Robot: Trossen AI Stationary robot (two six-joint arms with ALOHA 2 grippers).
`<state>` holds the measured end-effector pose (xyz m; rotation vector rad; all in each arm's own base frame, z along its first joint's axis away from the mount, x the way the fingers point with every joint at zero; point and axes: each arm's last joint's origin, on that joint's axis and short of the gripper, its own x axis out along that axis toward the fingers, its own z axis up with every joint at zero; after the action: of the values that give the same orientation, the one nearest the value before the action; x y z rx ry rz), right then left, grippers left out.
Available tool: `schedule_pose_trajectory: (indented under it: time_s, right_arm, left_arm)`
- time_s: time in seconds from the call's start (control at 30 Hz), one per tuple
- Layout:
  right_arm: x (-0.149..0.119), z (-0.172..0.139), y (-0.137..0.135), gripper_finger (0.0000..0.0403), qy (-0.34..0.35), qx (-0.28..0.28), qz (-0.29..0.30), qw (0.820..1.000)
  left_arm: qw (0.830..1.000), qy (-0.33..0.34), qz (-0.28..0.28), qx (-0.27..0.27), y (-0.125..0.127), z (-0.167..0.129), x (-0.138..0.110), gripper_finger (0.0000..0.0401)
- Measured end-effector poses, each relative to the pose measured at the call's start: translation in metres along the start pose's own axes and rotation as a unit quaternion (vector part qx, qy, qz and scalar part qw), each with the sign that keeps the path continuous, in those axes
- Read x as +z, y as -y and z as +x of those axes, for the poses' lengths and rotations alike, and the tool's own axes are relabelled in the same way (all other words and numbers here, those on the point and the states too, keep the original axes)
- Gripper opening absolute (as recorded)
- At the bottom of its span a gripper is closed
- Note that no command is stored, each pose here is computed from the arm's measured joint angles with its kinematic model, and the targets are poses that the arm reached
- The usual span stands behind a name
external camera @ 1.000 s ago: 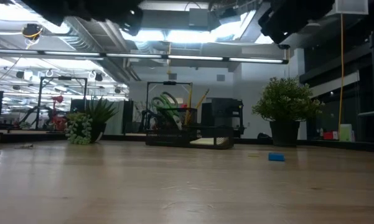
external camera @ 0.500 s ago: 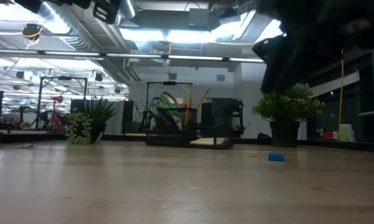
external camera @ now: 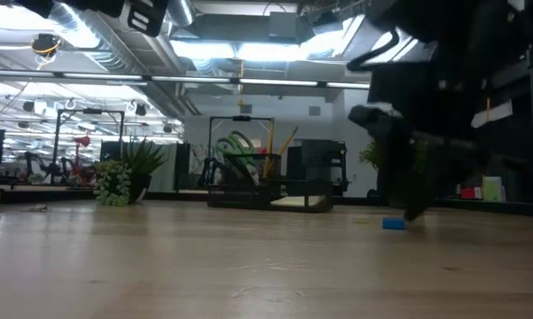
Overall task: Pick and place office supplies into organizer
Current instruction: Put the blue eraser into the desk organizer
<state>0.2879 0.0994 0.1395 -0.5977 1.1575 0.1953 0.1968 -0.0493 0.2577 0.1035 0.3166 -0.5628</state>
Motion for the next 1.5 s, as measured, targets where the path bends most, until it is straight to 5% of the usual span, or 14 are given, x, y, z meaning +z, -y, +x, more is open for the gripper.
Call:
schedule_pose_trajectory:
  time_s: [0.83, 1.27, 1.5]
  right_arm:
    - [-0.018, 0.021, 0.046, 0.0165, 0.016, 0.139, 0.057, 0.989]
    - [-0.014, 0.02, 0.04, 0.0165, 0.01, 0.143, 0.133, 0.981]
    - [-0.013, 0.019, 0.037, 0.0165, -0.003, 0.102, 0.137, 0.985]
  left_arm:
    - [0.999, -0.028, -0.017, 0.016, -0.001, 0.002, -0.006, 0.0003]
    - [0.999, -0.036, -0.02, 0.016, -0.002, 0.005, -0.008, 0.0004]
    - [0.999, -0.037, -0.02, 0.017, -0.002, 0.005, -0.008, 0.0002]
